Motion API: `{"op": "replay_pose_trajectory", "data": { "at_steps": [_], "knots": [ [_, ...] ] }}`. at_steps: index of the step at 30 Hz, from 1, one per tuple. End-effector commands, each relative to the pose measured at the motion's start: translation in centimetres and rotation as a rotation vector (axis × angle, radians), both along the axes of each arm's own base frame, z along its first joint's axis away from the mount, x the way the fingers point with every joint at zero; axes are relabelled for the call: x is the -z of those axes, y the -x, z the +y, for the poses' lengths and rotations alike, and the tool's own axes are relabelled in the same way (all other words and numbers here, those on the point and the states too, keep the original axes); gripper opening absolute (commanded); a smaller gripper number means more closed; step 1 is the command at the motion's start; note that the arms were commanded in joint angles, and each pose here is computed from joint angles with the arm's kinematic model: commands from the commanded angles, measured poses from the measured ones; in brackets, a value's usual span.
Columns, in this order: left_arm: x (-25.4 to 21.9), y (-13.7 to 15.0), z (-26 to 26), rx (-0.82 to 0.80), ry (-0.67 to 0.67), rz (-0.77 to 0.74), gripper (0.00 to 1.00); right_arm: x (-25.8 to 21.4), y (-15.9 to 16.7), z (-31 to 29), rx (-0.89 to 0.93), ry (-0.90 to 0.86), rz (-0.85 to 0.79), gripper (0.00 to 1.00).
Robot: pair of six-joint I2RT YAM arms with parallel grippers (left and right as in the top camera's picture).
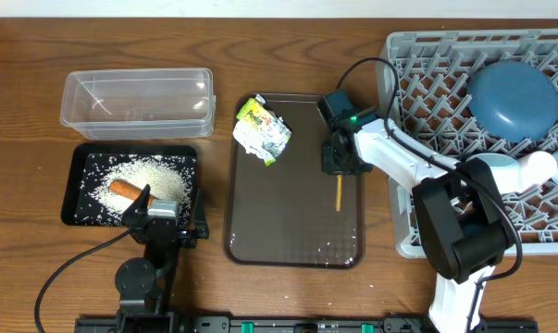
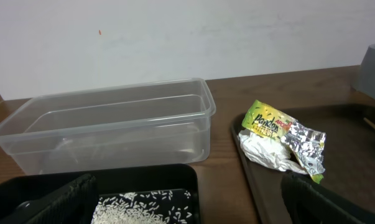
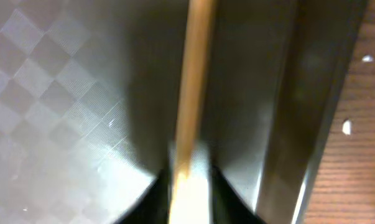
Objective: Sort waste into correct bins and load items into the dishwasher rack
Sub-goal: 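Carry the second chopstick right and release it into the rack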
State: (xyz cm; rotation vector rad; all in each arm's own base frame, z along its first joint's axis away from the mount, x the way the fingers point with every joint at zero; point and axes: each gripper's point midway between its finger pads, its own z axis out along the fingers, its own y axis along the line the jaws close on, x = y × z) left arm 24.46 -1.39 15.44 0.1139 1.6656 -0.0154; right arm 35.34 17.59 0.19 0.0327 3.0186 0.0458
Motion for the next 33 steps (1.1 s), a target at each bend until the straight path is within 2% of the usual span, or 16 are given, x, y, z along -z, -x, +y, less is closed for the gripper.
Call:
{"op": "replay_pose_trajectory", "data": {
  "at_steps": [1, 4, 10, 13, 17, 22, 26, 33],
  "knots": [
    [1.5, 0.1, -0.1, 0.007, -0.008, 0.044, 0.96, -0.6, -0.6, 0.9, 0.004, -0.034, 0.019, 0.01],
    [1.5, 0.1, -0.1, 0.007, -0.008, 0.044, 0.96, -3.6, -1.8, 1.1, 0.010, -0.051, -0.015, 0.01],
    [1.5, 0.1, -0.1, 0.007, -0.008, 0.044, 0.96, -13.5, -4.7, 1.1, -0.070, -0.101, -0.184, 0.01],
    [1.5, 0.1, -0.1, 0.007, -0.008, 0.044, 0.96, -18.3, -6.1, -1.5, -0.060, -0.075, -0.286, 0.01],
    [1.5, 0.1, -0.1, 0.007, -0.008, 0.044, 0.96, -21.8, -7.4, -7.0, 0.000, -0.017, -0.373, 0.01],
    [1.5, 0.1, -0.1, 0.007, -0.008, 0.044, 0.96, -21.7, -8.0, -10.9, -0.105, -0.043, -0.363, 0.01],
    [1.5, 0.1, -0.1, 0.007, -0.008, 0.044, 0.96, -20.4, -8.7, -13.8, -0.084, -0.038, -0.338, 0.01],
    [1.5, 0.1, -0.1, 0.007, -0.008, 0.044, 0.96, -17.4, -10.1, -13.9, -0.067, -0.058, -0.292, 0.04]
  ]
}}
